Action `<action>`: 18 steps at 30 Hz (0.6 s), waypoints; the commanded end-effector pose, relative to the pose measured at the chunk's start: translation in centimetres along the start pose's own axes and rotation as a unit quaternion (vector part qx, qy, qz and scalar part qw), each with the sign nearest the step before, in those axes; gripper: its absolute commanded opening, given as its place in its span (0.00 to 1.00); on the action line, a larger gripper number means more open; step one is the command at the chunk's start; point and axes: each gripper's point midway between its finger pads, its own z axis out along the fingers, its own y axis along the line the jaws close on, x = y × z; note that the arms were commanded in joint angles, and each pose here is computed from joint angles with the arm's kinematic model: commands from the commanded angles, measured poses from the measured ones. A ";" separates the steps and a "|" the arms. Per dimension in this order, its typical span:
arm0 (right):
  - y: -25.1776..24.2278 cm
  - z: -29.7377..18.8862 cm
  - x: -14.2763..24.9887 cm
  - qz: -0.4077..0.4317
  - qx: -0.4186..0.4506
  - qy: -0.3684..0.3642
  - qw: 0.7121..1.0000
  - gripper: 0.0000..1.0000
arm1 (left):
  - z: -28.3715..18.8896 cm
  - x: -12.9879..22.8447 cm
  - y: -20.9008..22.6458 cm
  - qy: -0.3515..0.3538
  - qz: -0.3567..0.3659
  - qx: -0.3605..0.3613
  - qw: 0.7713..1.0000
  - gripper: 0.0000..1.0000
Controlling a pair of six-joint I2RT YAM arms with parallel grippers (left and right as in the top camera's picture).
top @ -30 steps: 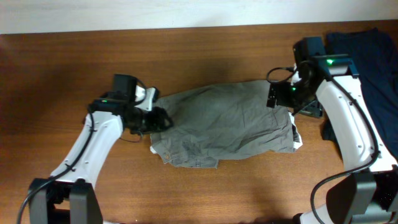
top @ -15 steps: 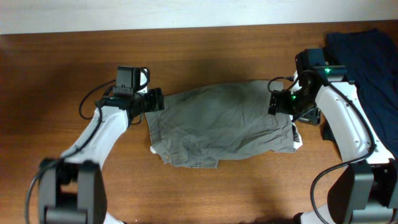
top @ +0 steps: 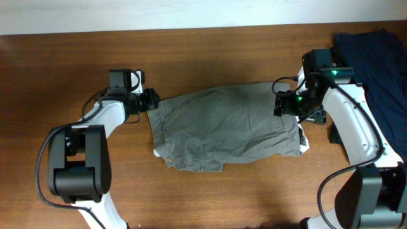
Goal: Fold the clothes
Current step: 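Grasp the shorts' left edge with the left gripper and spread them apart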
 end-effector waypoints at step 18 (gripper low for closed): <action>0.1 0.2 -0.5 -0.003 -0.006 -0.010 1.000 0.94 | 0.7 9.9 3.0 0.181 0.046 -0.055 0.981 0.62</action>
